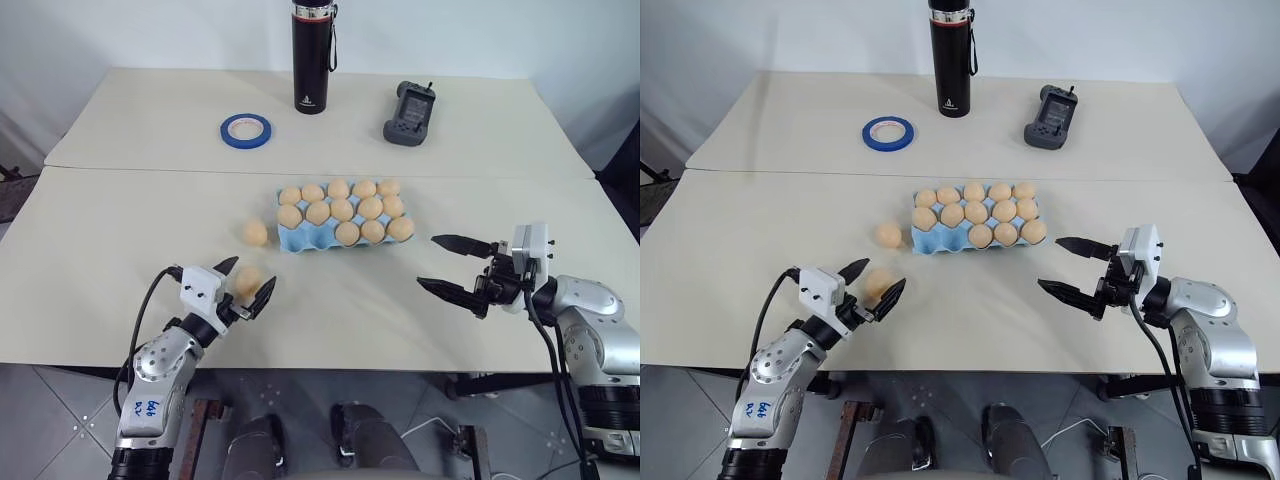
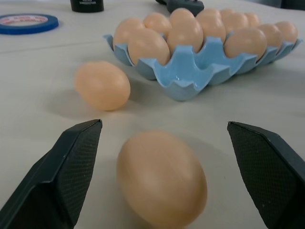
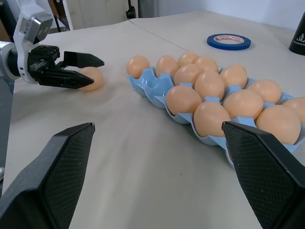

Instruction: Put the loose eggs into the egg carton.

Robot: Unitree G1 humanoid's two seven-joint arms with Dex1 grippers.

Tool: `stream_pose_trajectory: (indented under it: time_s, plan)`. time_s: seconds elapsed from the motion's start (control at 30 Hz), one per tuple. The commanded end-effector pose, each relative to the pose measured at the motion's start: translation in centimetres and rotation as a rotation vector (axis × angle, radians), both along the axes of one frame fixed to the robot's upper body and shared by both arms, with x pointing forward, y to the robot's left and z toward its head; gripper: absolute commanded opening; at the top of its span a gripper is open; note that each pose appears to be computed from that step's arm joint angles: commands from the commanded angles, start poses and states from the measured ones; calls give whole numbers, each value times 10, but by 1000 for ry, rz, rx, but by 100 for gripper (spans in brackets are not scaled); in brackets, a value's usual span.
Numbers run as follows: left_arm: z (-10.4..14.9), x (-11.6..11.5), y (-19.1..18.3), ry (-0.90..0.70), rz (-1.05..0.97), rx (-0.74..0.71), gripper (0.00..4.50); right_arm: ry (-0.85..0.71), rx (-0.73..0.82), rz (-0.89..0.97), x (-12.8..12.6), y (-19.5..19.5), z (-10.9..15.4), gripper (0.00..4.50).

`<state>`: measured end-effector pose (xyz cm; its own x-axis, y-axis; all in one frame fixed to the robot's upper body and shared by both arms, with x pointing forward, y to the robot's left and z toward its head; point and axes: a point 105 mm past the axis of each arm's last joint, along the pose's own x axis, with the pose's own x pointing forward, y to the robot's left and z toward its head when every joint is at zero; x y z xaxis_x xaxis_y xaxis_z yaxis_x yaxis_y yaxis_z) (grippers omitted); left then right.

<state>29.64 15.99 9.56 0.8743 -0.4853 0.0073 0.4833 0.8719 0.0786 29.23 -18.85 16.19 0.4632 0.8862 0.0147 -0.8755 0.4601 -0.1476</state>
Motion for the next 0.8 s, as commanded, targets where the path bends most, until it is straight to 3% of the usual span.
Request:
stream_pose_trajectory:
  time_s: [0.03,0.23,0.27,0.33,0.57,0.8]
  plan:
    - [-10,1,-6,69,-17,24,387,-47,-12,-5,-2,-2,11,450]
    - [-6,4,-6,53,-12,20,194,-49,-22,-12,-1,-5,12,450]
    - [-2,4,-7,37,-20,12,180,-49,-23,-14,-1,-5,12,450]
    - [3,4,-9,13,-36,4,173,-50,-24,-15,-2,-6,13,450]
    - [58,1,-35,-174,-174,-151,171,-97,29,-15,-6,-11,22,450]
    - [81,12,-63,-219,-280,-171,171,-99,71,-25,-11,-11,21,450]
